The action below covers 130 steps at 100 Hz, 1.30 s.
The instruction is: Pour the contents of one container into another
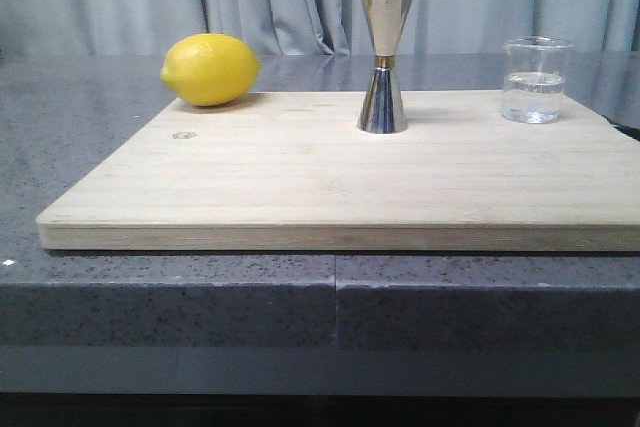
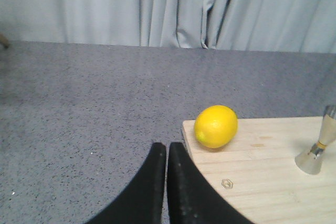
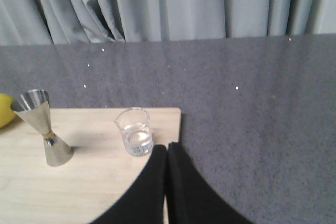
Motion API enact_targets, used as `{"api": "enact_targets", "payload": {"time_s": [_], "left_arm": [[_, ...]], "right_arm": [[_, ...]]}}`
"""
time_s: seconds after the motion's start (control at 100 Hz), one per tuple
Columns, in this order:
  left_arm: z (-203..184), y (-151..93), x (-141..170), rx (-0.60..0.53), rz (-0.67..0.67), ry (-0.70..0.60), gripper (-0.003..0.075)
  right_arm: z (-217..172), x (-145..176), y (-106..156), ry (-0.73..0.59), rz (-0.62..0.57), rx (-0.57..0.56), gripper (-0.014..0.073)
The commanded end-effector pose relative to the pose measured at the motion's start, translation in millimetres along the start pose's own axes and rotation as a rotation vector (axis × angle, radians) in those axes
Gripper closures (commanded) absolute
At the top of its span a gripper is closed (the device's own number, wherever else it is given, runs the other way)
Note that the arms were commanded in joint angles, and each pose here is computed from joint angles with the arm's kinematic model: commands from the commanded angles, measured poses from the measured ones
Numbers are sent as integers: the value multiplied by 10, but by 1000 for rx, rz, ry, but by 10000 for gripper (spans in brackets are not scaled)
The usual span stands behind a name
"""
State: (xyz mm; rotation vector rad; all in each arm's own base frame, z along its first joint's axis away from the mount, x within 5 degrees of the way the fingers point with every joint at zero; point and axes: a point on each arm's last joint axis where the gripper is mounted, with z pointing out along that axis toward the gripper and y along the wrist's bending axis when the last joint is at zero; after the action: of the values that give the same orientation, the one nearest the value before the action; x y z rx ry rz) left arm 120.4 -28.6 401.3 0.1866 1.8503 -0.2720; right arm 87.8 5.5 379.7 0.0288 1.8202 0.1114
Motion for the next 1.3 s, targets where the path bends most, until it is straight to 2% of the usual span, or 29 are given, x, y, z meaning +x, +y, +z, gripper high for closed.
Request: {"api": "enact_targets", "payload": {"time_s": [0.0,0.15,0.25,0.6,0.78,0.9,1.04,1.2,1.29], "left_arm": [[51,-64,-170,74,21,-45,741],[263,-140,-135,210,44,21,741],[397,-173,-123,281,32,44,741],[825,-216,-57,451,56,83,741],[965,-247,-6,541,141,83,739],[1029,-264,17,591,190,72,731],[1100,-262,47,615,236,68,614],[1163,-258,51,627,235,50,344],[1223,-238,50,610,200,44,190]], "right_arm": [[111,-194,12,39,-6,6,662],[354,-186,9,209,-3,16,662],[451,-170,7,248,0,18,662],[510,-205,9,213,2,15,662],[512,-216,9,201,2,14,650],[514,-228,10,187,2,14,611],[516,-236,10,178,2,13,496],[518,-248,11,165,2,13,335],[524,-254,11,158,2,12,298]]}}
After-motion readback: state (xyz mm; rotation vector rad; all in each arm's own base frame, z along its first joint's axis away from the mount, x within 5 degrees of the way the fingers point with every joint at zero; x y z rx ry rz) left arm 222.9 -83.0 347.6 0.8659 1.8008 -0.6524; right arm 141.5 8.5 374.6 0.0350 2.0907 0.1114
